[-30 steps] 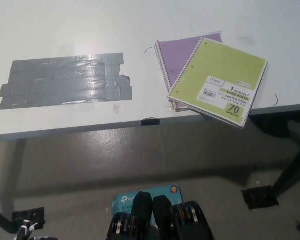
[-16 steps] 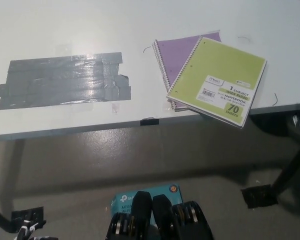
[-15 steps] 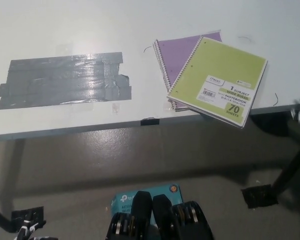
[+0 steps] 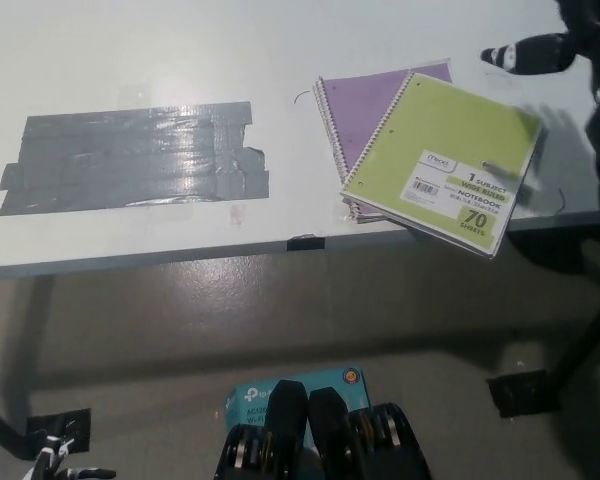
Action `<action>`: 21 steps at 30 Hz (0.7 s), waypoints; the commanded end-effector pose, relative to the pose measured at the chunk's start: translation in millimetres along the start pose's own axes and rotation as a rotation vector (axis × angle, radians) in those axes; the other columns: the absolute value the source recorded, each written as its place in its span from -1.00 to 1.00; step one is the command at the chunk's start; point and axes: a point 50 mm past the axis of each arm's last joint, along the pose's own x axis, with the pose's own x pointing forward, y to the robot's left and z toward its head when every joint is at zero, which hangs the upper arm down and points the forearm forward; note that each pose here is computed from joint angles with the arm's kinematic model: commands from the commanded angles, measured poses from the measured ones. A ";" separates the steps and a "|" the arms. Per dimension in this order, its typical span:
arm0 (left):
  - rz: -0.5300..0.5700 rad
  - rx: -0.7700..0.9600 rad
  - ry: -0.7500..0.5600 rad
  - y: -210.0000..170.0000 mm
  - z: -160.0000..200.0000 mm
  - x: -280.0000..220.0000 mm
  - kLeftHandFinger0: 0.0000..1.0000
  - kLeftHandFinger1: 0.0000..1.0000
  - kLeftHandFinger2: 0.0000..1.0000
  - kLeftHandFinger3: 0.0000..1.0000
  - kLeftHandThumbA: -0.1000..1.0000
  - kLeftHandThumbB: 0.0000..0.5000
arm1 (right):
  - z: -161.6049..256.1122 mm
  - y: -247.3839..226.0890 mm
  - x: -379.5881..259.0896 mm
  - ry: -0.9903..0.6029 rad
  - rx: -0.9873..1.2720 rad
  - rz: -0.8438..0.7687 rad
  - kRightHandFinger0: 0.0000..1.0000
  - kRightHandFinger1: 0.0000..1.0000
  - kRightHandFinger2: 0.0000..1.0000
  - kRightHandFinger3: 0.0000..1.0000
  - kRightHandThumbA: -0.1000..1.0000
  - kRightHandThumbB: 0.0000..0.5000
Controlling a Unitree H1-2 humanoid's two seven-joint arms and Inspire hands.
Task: The robot uses its right hand to align two notebooks stacked together until they are fully overlapped
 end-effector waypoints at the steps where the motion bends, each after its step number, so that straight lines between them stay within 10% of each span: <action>1: -0.007 0.017 -0.019 5.9 8.7 -2.2 -0.21 -0.09 0.02 0.80 1.00 0.87 | 10.9 -20.4 22.6 0.020 -0.042 -0.086 1.00 1.00 1.00 1.00 1.00 0.26; 8: -0.020 0.032 -0.029 5.7 8.9 -0.4 0.03 -0.04 0.06 0.78 1.00 0.90 | 19.9 -8.7 50.5 0.080 0.077 0.004 1.00 1.00 1.00 1.00 1.00 0.34; 21: -0.025 0.009 -0.023 -4.3 2.6 -3.9 -0.21 -0.06 0.07 0.84 1.00 1.00 | 4.9 73.3 48.7 0.256 0.378 0.183 1.00 1.00 1.00 1.00 1.00 0.12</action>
